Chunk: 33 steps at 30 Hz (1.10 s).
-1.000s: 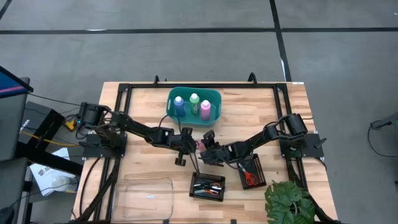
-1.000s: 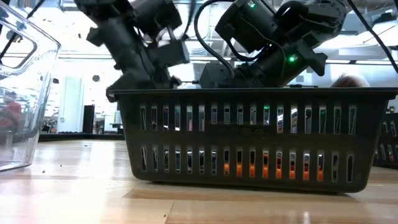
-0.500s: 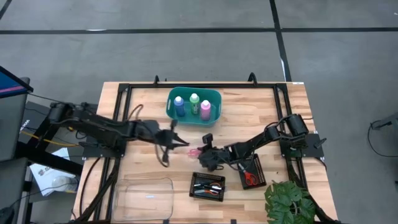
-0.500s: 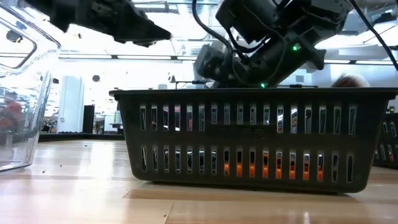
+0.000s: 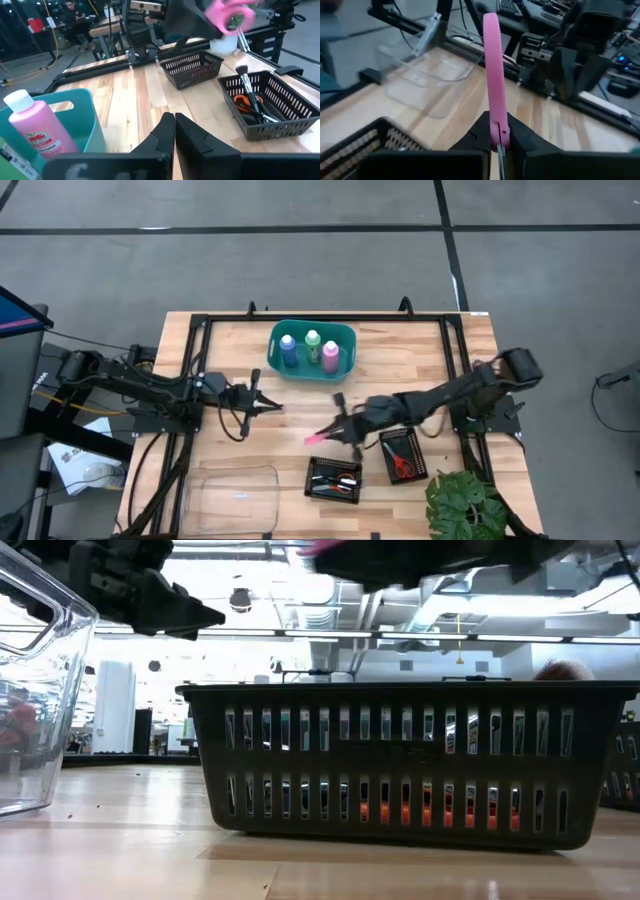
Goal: Pick & Place Paint Supplies
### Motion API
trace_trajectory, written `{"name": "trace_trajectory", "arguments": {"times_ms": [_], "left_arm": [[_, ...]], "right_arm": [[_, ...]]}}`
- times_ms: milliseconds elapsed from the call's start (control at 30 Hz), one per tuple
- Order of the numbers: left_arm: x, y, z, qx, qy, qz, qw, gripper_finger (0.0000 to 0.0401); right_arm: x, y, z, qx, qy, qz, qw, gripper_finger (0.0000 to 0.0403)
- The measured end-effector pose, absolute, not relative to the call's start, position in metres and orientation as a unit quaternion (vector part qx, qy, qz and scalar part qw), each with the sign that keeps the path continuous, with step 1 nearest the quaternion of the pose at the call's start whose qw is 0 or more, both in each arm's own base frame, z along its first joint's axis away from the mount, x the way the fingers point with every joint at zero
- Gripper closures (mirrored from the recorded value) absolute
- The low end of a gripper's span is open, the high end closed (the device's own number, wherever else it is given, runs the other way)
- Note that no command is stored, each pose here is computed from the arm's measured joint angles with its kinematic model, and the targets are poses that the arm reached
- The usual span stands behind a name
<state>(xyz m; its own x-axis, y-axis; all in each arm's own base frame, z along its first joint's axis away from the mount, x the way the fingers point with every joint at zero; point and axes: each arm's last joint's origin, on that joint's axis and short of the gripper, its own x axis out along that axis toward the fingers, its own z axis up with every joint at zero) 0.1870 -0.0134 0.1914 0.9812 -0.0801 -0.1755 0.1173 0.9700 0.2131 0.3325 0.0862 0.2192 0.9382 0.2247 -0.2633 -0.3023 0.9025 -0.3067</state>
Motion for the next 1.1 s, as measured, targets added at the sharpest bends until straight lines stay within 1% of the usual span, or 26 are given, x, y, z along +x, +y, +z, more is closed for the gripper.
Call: {"name": "trace_trajectory", "arguments": {"times_ms": [133,267,433,533,633,767,933,1100], "left_arm": [[0.184,-0.013,0.185,0.112,0.081,-0.049,0.989,0.0395],[0.184,-0.013,0.185,0.104,0.08,-0.048,0.99,0.0395],[0.184,-0.013,0.185,0.103,0.08,-0.049,0.99,0.0395],[0.184,-0.013,0.185,0.103,0.08,-0.049,0.99,0.0395],[0.184,-0.013,0.185,0.103,0.079,-0.049,0.99,0.0395],[0.184,-0.013,0.185,0.103,0.079,-0.049,0.99,0.0395],[0.184,-0.013,0.186,0.103,0.073,-0.048,0.991,0.0395],[0.184,-0.013,0.186,0.103,0.073,-0.048,0.991,0.0395]], "right_arm": [[0.288,0.082,0.22,-0.128,0.105,0.135,0.977,0.039],[0.242,0.085,0.215,-0.059,0.117,0.11,0.985,0.0391],[0.196,0.093,0.221,0.003,0.18,0.063,0.982,0.0391],[0.178,0.094,0.221,0.04,0.229,0.041,0.972,0.0391],[0.167,0.091,0.215,0.075,0.276,0.02,0.958,0.0391],[0.161,0.09,0.201,0.099,0.349,-0.006,0.932,0.0391],[0.16,0.092,0.189,0.143,0.416,-0.002,0.898,0.0391],[0.161,0.096,0.18,0.177,0.459,0.006,0.871,0.0391]]}}
